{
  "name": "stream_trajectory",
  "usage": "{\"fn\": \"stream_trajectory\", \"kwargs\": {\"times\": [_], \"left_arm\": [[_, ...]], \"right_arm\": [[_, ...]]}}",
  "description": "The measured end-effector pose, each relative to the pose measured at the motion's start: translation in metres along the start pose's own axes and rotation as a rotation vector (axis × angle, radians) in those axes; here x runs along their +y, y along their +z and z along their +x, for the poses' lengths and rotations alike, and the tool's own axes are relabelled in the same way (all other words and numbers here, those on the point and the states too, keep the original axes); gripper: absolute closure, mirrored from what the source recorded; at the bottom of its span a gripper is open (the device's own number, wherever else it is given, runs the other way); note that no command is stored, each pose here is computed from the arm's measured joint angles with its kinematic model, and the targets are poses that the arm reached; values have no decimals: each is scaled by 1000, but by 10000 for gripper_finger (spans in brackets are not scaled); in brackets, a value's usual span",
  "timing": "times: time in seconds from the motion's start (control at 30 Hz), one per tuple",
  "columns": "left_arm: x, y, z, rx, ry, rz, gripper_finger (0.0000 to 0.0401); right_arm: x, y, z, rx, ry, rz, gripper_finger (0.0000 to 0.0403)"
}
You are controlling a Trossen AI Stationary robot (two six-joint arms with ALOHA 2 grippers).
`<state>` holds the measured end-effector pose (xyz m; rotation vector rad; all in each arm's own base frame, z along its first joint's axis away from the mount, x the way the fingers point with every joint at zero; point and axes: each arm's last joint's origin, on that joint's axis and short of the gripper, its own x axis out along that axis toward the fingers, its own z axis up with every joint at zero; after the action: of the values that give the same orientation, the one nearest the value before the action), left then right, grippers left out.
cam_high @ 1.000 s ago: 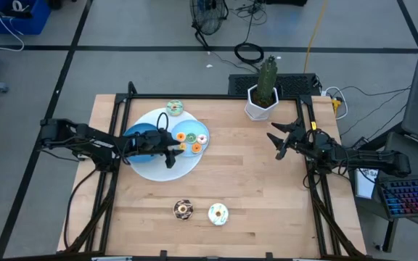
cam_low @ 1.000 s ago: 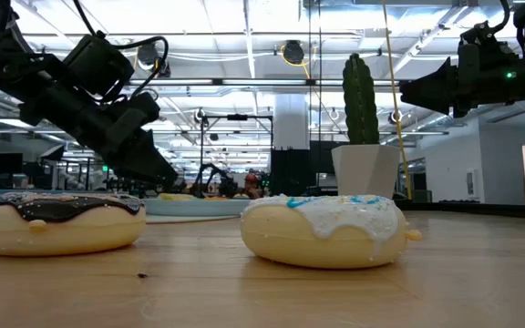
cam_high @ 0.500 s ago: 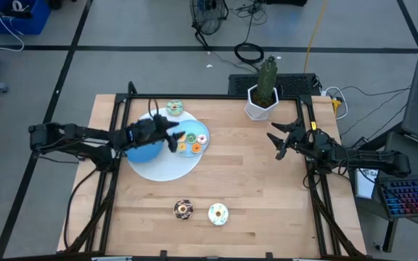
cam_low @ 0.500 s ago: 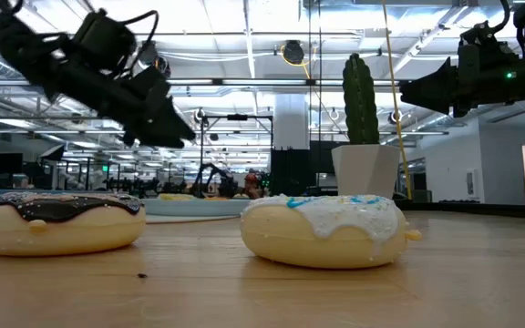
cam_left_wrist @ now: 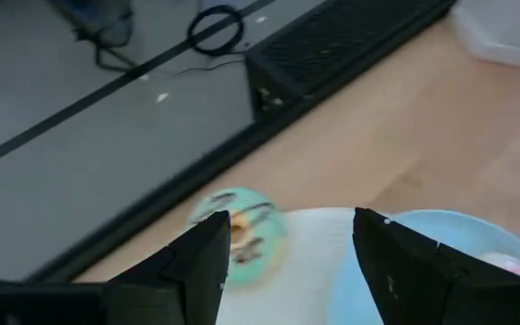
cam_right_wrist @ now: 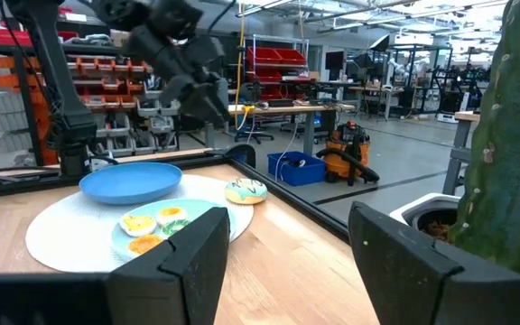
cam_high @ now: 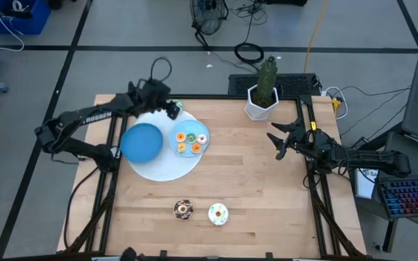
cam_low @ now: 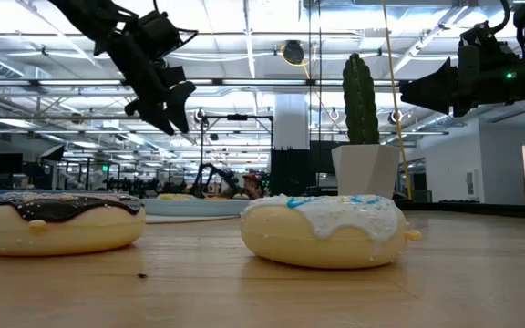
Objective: Pick & Place donuts
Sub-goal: Put the large green donut on the blue plate
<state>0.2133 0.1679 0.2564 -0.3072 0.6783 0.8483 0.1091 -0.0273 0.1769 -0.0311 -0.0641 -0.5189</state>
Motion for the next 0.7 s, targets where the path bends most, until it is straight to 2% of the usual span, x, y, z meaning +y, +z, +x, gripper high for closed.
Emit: {"fn": "stream_trajectory", "kwargs": {"times": [0.17,0.33,0.53,0.7], "left_arm": [[23,8,11,43,64,-42,179],[41,-1,37,150,22,-115,182],[57,-20,73,289,39,-195,138],[63,-34,98,360,61,-215,99]], "right_arm": [[0,0,0,0,0,1,190],[0,0,0,0,0,1,190],[0,0,0,0,0,2,190],[0,0,0,-1,0,2,190]]}}
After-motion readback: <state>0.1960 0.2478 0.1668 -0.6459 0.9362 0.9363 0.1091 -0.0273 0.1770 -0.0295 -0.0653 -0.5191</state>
